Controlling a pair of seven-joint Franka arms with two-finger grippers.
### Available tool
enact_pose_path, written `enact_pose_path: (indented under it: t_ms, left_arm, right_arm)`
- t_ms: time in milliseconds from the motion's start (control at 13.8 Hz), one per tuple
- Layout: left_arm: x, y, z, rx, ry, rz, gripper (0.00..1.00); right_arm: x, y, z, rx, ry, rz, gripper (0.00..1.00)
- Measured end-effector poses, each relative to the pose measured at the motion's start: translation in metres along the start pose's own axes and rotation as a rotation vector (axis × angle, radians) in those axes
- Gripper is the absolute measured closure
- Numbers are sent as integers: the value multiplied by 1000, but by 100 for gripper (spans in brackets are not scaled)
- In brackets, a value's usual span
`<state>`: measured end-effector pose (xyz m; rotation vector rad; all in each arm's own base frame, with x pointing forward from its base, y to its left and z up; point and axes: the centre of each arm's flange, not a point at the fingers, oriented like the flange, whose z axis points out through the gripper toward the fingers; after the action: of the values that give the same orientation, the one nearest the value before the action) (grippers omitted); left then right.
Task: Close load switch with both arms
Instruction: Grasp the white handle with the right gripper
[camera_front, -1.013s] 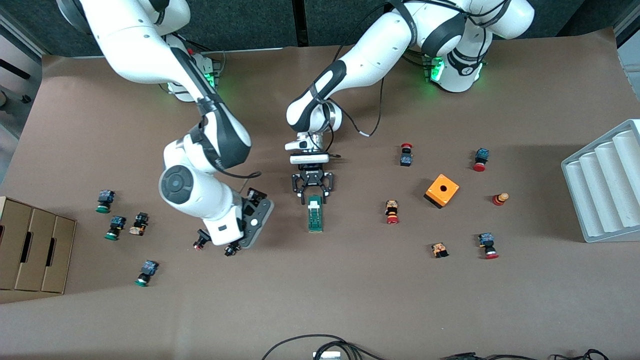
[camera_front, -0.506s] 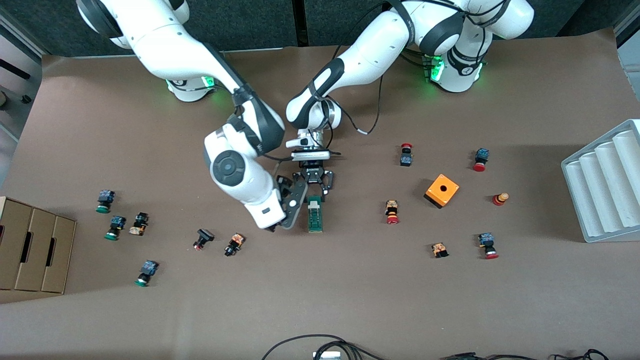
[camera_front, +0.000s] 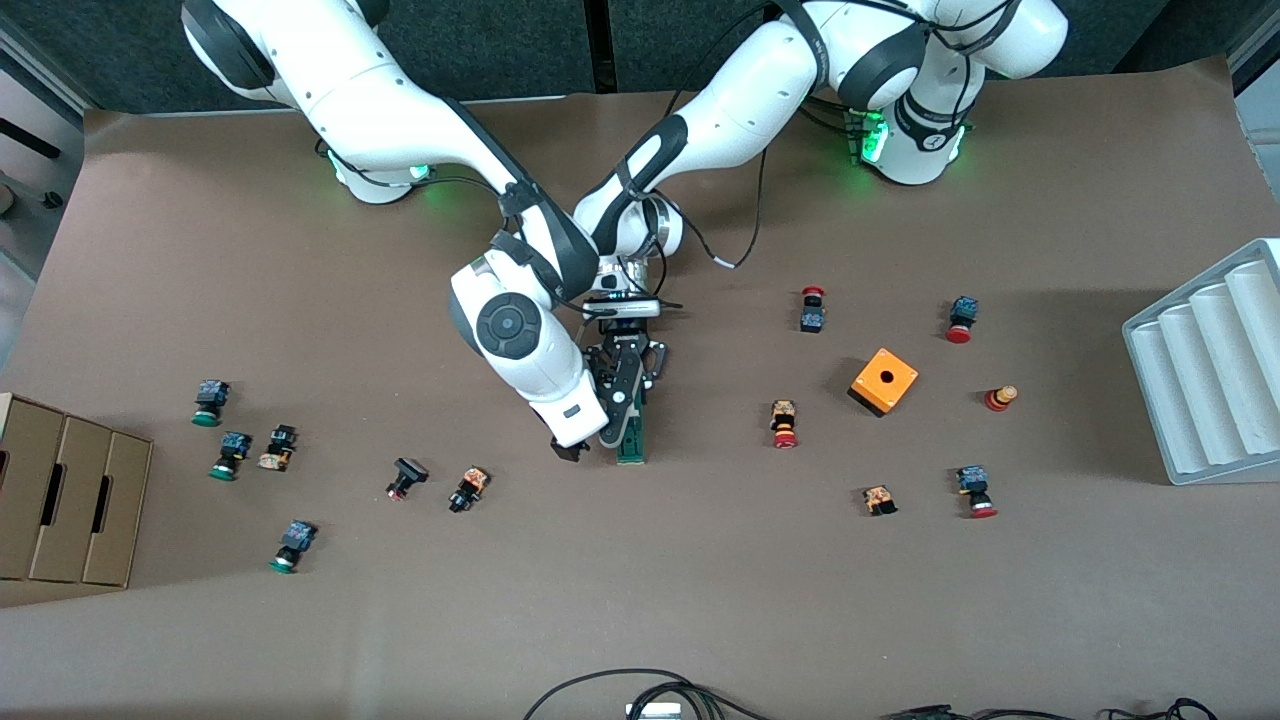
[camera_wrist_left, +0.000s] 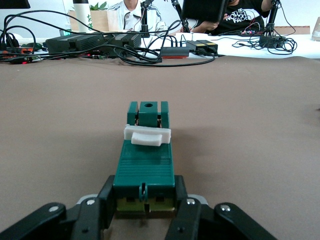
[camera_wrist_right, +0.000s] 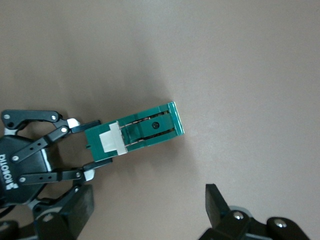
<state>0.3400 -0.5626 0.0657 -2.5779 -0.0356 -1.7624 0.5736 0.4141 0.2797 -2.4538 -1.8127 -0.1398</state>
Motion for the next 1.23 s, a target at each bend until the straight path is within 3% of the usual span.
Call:
enact_pose_path:
  t_ms: [796,1230]
  left_arm:
    - [0,0,0,0,0,0,52]
    - [0,0,0,0,0,0,52]
  right_arm:
    - [19,-19,26,-79,0,-103,0]
    - [20,-21,32,-90,-4,-120,0]
